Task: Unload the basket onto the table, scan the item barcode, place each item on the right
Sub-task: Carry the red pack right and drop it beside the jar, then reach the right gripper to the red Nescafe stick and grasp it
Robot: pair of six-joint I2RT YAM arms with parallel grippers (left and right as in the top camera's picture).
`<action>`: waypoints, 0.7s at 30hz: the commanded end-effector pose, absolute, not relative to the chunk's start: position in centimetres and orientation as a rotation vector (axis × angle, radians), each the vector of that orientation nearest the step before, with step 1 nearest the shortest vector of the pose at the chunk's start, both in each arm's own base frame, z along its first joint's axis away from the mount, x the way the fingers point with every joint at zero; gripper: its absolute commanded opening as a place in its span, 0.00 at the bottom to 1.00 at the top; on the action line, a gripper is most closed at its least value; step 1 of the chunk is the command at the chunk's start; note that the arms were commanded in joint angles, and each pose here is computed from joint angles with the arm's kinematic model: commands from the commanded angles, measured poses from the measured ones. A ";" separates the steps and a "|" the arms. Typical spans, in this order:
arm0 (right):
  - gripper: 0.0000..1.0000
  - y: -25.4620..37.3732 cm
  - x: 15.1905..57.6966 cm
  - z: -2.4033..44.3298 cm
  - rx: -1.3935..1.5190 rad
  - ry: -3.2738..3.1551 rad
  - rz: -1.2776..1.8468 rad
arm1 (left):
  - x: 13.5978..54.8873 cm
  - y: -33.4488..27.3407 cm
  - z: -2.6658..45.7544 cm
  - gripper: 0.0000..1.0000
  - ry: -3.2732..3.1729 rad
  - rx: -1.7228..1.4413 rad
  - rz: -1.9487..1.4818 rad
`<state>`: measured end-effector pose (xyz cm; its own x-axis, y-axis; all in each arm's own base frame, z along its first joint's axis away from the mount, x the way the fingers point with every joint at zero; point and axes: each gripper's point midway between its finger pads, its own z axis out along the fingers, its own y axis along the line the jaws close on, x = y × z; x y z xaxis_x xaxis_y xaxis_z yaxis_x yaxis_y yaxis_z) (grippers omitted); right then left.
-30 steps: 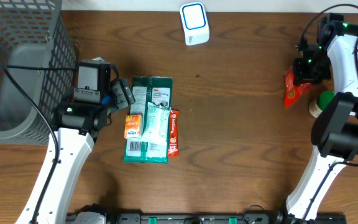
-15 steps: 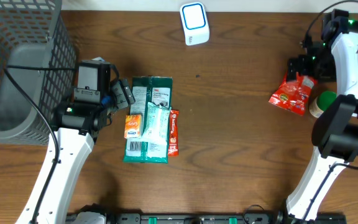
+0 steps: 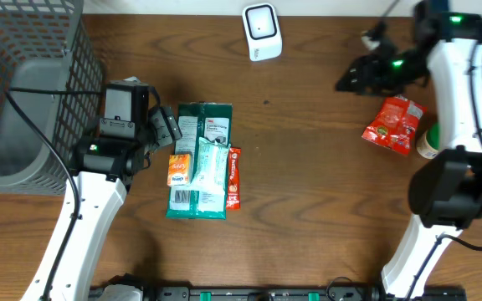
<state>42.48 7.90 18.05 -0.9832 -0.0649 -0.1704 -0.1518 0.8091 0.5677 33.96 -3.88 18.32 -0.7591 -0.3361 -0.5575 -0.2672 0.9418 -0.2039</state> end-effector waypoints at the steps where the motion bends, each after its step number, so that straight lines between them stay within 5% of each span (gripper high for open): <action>1: 0.59 14.0 40.5 17.0 -0.263 2.913 0.995 | 34.1 -3.6 18.4 0.84 2.474 -0.424 -0.131; 13: 0.59 24.3 34.1 7.0 -0.280 3.156 0.355 | 34.1 -3.6 18.4 0.84 2.474 -0.424 -0.131; 21: 0.52 28.3 30.6 4.3 -0.306 3.126 0.191 | 34.1 -3.6 18.4 0.84 2.474 -0.424 -0.131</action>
